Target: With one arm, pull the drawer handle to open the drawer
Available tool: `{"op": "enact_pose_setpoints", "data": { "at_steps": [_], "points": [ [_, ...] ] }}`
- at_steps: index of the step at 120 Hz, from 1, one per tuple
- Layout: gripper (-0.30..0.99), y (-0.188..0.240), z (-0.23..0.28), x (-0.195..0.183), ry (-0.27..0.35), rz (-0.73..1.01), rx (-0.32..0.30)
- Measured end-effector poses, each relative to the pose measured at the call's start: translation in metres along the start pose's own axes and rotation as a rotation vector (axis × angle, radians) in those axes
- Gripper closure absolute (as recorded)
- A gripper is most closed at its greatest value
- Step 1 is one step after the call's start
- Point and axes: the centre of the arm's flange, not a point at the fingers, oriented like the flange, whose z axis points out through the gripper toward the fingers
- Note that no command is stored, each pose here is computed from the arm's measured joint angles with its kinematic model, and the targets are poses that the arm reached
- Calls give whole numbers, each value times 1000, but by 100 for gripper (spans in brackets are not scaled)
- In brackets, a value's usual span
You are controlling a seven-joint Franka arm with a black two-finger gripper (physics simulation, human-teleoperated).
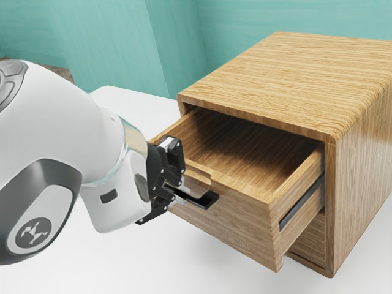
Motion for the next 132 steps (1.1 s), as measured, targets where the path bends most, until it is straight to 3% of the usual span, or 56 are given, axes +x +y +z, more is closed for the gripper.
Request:
{"op": "enact_pose_setpoints", "data": {
  "at_steps": [106, 132],
  "points": [
    [78, 49, -30, 0, -35, -17, -28],
    [62, 51, -27, -2, -36, -24, -49]
  ]
}}
